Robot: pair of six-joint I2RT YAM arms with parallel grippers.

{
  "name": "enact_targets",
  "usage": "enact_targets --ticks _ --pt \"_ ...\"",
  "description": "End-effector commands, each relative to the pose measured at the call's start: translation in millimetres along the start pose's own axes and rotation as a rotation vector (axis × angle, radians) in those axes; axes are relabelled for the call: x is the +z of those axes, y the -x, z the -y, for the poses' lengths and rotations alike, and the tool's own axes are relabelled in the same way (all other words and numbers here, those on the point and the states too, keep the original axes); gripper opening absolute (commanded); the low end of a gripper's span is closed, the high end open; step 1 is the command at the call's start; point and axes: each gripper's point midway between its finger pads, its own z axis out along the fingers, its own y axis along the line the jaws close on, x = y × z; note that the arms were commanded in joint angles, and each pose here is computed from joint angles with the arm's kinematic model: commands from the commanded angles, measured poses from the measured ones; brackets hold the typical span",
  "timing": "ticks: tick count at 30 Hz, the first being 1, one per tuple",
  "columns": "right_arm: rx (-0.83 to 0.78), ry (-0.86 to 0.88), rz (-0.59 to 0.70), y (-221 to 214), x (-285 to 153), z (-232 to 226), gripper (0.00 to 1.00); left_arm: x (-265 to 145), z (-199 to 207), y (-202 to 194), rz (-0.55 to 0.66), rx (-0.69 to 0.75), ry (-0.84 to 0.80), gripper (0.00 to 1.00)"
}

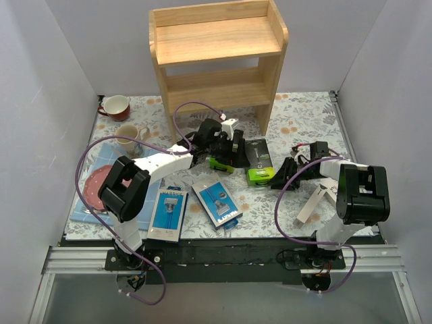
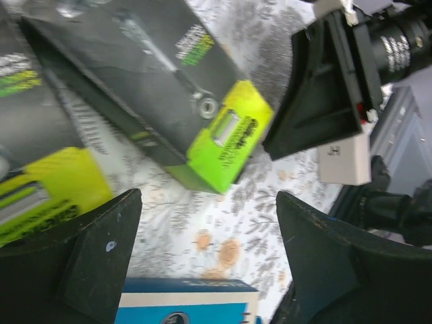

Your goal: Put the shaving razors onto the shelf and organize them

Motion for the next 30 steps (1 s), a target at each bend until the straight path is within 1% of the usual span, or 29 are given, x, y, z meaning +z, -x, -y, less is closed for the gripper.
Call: enact_targets --ticks 1,2,3,4,5,7,8,10,11,13,14,18,19,22,23,24,27,29,30 --pt "0.012 0.022 0.005 3.5 12.2 0.0 0.4 -2.2 -23.3 18.4 0.028 0.055 0.057 0.82" --pt "-0.009 0.032 0.025 10.3 14.3 -1.6 0.4 -1.8 -23.8 20.2 0.027 0.056 0.063 0.84" --pt "0.0 0.036 0.029 12.9 16.6 -1.3 0.4 -1.0 -25.3 18.5 0.023 0.049 0.068 0.88" --pt "-0.003 0.044 0.033 15.9 17.8 -3.4 0.4 -0.5 -25.6 18.4 0.023 0.048 0.068 0.94" --pt "-0.006 0.051 0.04 19.4 18.6 -6.1 0.37 -0.7 -25.6 17.2 0.022 0.039 0.068 0.94" --pt "-0.011 0.063 0.039 22.8 20.6 -7.3 0.29 -2.6 -23.5 15.7 0.021 0.021 0.064 0.94" --pt "-0.028 0.065 0.042 26.7 20.8 -8.3 0.23 -3.2 -19.9 12.7 0.009 0.013 0.044 0.94" --pt "-0.04 0.068 0.034 27.3 20.5 -9.2 0.17 -4.7 -15.8 8.7 -0.006 -0.013 0.027 0.94" --pt "-0.05 0.069 0.036 29.5 20.7 -9.5 0.11 -5.6 -13.1 6.7 -0.014 -0.025 0.015 0.94" --pt "-0.06 0.079 0.034 29.3 20.7 -10.7 0.06 -7.3 -11.0 1.3 -0.031 -0.068 0.012 0.96" --pt "-0.064 0.088 0.037 29.7 19.1 -13.6 0.01 -9.0 -8.4 1.8 -0.032 -0.081 0.007 0.98" --pt "-0.082 0.158 0.05 34.1 8.3 -37.5 0.01 -17.0 1.3 -0.9 -0.044 -0.164 -0.006 0.98" --pt "-0.087 0.19 0.047 34.4 4.2 -45.2 0.01 -17.3 2.5 -3.9 -0.046 -0.224 -0.004 0.98" --pt "-0.107 0.252 0.046 36.6 -6.3 -66.0 0.01 -20.4 8.4 -12.4 -0.051 -0.333 -0.024 0.98" --pt "-0.115 0.266 0.046 36.5 -9.3 -71.4 0.01 -20.7 12.0 -11.4 -0.049 -0.428 -0.024 0.98" --pt "-0.12 0.278 0.046 37.9 -11.4 -76.1 0.01 -20.5 13.3 -11.9 -0.048 -0.481 -0.023 0.98" --pt "-0.143 0.302 0.047 38.8 -16.8 -85.9 0.01 -19.0 26.7 -6.5 -0.056 -0.51 -0.11 0.98" --pt "-0.149 0.313 0.049 39.0 -19.5 -90.6 0.01 -14.3 24.5 -4.9 -0.079 -0.531 -0.152 0.98" --pt "-0.152 0.316 0.05 38.5 -20.2 -91.6 0.01 -13.3 25.1 -3.5 -0.085 -0.564 -0.177 0.98"
